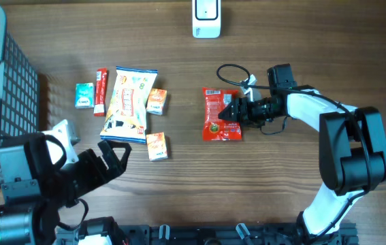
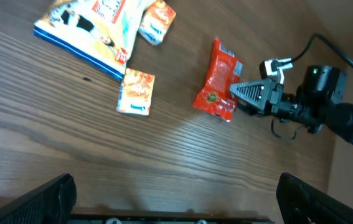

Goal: Scan the item barcode
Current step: 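Move the left gripper toward the left side of the red bag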

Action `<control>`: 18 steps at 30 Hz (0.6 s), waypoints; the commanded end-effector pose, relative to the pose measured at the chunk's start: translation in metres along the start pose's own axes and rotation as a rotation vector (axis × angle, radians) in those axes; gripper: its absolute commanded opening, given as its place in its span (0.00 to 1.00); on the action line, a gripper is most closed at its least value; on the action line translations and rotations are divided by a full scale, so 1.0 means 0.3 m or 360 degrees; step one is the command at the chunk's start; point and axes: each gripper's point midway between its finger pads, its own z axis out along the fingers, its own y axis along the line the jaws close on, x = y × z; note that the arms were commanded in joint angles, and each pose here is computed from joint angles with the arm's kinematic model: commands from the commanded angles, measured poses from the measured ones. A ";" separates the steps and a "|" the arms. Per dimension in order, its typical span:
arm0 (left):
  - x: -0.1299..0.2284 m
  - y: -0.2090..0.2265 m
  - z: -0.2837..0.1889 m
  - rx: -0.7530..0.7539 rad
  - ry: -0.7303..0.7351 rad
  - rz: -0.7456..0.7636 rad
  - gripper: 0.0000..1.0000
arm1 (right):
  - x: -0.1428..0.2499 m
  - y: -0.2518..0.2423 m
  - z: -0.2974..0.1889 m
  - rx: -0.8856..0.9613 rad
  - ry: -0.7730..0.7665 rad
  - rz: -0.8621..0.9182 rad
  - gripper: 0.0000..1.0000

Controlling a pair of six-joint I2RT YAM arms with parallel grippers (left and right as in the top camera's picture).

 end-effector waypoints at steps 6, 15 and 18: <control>0.167 0.058 0.238 0.0213 0.0430 -0.0149 1.00 | 0.048 -0.063 0.040 0.0071 0.0066 0.0071 0.73; 0.167 0.070 0.383 0.0400 0.0442 -0.0202 0.90 | 0.044 -0.062 0.040 0.0070 0.0058 0.0078 0.73; 0.150 0.070 0.437 0.0424 0.0450 -0.0269 0.90 | 0.044 -0.062 0.040 0.0070 0.0058 0.0087 0.73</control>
